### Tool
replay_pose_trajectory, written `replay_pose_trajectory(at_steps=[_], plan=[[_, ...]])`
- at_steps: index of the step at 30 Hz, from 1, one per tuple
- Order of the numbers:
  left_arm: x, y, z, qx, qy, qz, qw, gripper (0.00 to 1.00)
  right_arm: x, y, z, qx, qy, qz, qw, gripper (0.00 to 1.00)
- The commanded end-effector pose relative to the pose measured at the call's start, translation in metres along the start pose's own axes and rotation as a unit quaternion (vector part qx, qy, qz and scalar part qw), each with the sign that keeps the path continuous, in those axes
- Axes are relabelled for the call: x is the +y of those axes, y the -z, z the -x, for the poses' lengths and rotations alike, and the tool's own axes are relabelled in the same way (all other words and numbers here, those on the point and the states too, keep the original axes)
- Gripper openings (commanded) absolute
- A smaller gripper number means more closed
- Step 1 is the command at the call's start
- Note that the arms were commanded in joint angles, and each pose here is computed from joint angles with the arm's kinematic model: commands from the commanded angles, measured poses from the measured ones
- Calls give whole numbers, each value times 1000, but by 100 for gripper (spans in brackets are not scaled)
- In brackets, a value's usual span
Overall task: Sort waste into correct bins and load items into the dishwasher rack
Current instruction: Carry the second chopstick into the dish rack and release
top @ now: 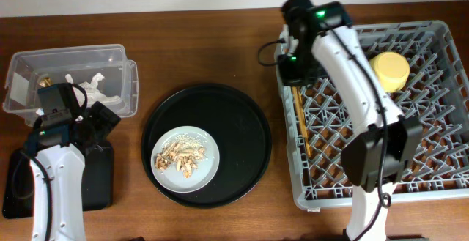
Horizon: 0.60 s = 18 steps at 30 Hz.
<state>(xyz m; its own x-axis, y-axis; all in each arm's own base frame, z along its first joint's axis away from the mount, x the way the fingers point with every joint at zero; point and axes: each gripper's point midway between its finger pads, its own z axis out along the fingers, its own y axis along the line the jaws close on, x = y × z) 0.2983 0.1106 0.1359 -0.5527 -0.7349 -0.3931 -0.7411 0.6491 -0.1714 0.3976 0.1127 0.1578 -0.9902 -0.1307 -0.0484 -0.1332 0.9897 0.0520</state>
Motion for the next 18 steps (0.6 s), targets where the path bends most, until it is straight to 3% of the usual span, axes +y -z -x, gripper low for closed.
replay_pose_trajectory(at_steps=[1, 3, 4, 5, 6, 7, 12, 14, 18], plan=[[-1, 3, 6, -8, -2, -1, 1000, 99, -15, -6, -8, 20, 44, 1, 999, 4], [-1, 3, 6, -9, -2, -1, 1000, 99, -20, -14, -11, 29, 38, 0, 999, 8], [-1, 3, 6, -8, -2, -1, 1000, 99, -21, -19, -12, 32, 37, 0, 999, 21], [-1, 3, 6, -9, -2, -1, 1000, 99, -22, -22, -12, 35, 36, 0, 999, 26], [-1, 3, 6, -8, -2, -1, 1000, 99, -22, -27, -14, 38, 35, 0, 999, 40], [-1, 3, 6, -9, -2, -1, 1000, 99, -22, -28, -14, 40, 30, 0, 999, 47], [-1, 3, 6, -9, -2, -1, 1000, 99, -9, -25, -18, 44, 2, 33, 998, 57], [-1, 3, 6, -9, -2, -1, 1000, 99, 2, -20, -20, 45, -2, 66, 997, 72], [-1, 3, 6, -9, -2, -1, 1000, 99, 0, 19, -17, -1, -61, 78, 995, 81]])
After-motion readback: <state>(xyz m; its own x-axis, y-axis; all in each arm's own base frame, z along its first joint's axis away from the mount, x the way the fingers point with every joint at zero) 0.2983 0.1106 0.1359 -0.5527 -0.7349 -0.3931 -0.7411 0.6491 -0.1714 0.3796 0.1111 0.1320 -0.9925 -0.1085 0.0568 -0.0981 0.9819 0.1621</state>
